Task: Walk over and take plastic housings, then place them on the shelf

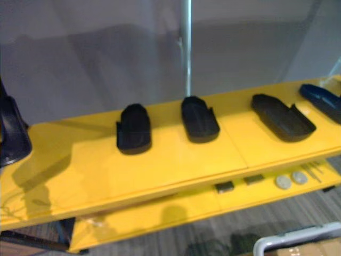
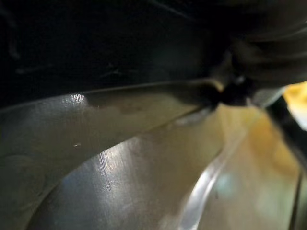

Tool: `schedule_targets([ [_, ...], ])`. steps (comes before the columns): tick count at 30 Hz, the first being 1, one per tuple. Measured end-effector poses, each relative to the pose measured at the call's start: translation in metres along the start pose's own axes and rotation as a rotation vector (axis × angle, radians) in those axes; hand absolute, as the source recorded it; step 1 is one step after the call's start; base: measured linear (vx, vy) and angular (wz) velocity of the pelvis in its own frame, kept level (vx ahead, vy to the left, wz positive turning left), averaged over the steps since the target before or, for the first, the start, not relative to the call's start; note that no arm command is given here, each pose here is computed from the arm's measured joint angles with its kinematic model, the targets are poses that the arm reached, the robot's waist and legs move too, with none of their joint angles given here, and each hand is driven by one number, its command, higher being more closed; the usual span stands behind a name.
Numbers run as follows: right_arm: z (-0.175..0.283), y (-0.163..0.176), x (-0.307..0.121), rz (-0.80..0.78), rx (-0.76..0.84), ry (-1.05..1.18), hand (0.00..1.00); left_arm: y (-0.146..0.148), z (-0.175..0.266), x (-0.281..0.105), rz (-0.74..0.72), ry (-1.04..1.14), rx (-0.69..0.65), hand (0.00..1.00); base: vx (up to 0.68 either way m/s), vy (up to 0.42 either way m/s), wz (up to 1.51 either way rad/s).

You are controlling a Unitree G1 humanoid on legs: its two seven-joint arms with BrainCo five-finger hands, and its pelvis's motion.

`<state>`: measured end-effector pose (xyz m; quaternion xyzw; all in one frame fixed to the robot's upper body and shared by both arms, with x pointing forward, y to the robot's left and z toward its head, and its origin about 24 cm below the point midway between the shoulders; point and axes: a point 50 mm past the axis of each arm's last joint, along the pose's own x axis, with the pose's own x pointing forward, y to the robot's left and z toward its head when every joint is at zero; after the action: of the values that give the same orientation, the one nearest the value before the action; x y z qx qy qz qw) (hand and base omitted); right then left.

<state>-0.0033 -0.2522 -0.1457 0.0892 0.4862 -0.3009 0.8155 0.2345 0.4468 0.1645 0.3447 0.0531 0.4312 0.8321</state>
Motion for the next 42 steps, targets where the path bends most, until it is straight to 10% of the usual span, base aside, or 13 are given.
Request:
schedule_targets([
  [20, -0.001, -0.002, 0.008, -0.001, 0.087, 0.065, 0.00, -0.045, 0.001, 0.007, -0.413, 0.124, 0.211, 1.00, -0.01, 0.005, -0.05],
  [39, 0.013, 0.006, 0.011, 0.022, 0.093, 0.014, 0.00, -0.063, -0.027, -0.007, -0.384, 0.300, 0.241, 1.00, -0.01, 0.000, 0.00],
  [40, 0.013, 0.006, 0.011, 0.021, 0.094, 0.013, 0.00, -0.063, -0.027, -0.006, -0.380, 0.302, 0.236, 0.00, 0.00, 0.000, 0.00],
  [42, 0.013, 0.007, 0.011, 0.023, 0.095, 0.014, 0.00, -0.062, -0.027, -0.006, -0.377, 0.303, 0.235, 0.00, 0.00, 0.000, 0.00],
])
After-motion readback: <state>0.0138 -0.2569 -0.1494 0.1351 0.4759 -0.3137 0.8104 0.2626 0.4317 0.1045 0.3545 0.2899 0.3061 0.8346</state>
